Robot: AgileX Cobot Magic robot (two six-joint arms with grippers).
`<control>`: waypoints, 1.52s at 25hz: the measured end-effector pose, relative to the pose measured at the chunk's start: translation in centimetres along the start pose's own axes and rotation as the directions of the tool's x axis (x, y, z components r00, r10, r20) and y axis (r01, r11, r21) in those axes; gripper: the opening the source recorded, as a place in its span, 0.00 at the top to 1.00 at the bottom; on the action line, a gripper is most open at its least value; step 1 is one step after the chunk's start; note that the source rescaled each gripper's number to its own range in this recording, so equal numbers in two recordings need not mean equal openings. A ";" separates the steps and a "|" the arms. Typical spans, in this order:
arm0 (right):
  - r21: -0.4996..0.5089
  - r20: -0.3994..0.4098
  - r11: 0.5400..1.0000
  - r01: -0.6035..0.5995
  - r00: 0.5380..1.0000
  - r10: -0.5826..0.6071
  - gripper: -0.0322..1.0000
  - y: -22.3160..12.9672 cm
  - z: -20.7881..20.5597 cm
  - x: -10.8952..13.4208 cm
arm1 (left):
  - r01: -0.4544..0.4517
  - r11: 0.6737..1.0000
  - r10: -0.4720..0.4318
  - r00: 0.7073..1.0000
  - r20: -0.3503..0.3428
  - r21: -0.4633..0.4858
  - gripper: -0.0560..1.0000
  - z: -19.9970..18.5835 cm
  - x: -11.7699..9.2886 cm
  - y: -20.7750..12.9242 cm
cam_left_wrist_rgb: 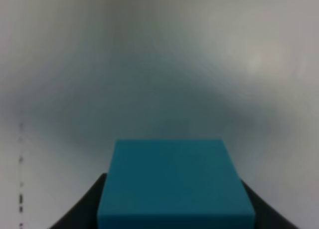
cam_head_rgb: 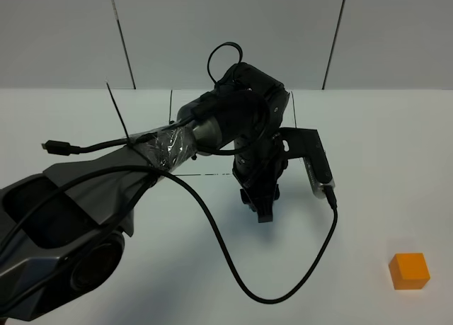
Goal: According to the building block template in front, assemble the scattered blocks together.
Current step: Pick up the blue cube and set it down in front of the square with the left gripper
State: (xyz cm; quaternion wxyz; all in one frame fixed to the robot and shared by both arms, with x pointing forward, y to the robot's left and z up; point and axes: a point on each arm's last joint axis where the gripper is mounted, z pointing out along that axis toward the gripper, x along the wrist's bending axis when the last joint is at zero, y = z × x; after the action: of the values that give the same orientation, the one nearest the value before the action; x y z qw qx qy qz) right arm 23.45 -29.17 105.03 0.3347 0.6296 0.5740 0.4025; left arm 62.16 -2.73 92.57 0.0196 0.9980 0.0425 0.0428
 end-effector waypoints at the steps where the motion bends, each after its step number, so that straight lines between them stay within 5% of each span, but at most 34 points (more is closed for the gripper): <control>1: 0.000 0.000 1.000 0.000 1.000 0.000 0.17 0.0 0.0 0.0 | -0.020 1.000 0.020 1.000 0.020 -0.003 0.95 0.5 -0.1 0.1; 13: 0.000 0.000 1.000 0.000 1.000 0.000 0.17 0.0 0.0 0.0 | -0.106 0.994 0.102 0.991 0.091 0.036 0.95 4.6 -0.5 0.1; 32: 0.000 0.000 1.000 0.000 1.000 0.000 0.17 0.0 0.0 0.0 | -0.141 0.989 0.137 0.986 0.093 0.033 0.95 4.7 -0.5 0.1; 35: 0.000 0.000 1.000 0.000 1.000 0.000 0.17 0.0 0.0 0.0 | -0.132 0.991 0.129 0.988 0.088 0.031 0.71 4.4 -0.5 0.1; 38: 0.000 0.000 1.000 0.000 1.000 0.000 0.17 0.0 0.0 0.0 | -0.111 0.994 0.110 0.992 0.069 0.017 0.25 3.2 -0.4 0.2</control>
State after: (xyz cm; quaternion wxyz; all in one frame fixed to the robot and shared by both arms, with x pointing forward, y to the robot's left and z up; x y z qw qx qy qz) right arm 23.45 -29.17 105.03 0.3346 0.6298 0.5739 0.4026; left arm 62.09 -3.04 89.34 0.0081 0.9998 -0.0130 0.0095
